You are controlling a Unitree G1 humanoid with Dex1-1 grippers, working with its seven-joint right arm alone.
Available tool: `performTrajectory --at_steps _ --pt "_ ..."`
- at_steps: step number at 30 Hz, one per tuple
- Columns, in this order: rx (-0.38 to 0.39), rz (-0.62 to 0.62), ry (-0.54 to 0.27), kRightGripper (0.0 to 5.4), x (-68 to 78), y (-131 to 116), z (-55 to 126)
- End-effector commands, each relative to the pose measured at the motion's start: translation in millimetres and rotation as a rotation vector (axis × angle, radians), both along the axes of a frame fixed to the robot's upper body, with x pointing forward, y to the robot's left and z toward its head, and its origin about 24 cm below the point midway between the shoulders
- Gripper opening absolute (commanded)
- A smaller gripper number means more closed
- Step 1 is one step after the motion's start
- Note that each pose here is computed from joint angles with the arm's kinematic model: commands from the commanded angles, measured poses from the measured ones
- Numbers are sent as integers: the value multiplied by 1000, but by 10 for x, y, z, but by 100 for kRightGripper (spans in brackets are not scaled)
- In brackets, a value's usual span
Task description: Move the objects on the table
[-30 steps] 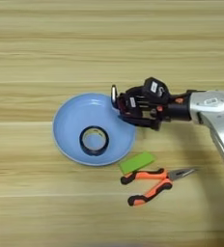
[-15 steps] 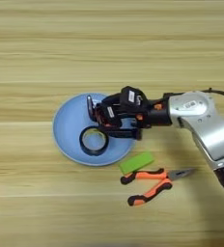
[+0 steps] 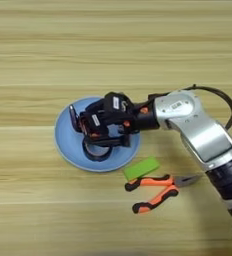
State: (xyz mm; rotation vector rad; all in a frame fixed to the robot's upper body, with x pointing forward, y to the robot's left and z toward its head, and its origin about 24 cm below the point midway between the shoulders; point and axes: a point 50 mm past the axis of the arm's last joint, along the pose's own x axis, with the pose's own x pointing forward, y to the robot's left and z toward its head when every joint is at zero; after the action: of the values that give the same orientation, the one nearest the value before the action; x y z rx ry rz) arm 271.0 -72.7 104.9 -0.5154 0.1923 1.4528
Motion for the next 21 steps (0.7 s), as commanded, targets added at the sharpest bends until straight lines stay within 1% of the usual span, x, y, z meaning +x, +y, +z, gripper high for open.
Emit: performTrajectory --at_steps 1,5,10,21 --pt "3 14 -134 368 153 57 277" --pt "-30 0 -130 368 199 38 220" --pt "-45 -9 -130 368 231 27 184" --pt "-71 -16 -120 368 254 18 121"
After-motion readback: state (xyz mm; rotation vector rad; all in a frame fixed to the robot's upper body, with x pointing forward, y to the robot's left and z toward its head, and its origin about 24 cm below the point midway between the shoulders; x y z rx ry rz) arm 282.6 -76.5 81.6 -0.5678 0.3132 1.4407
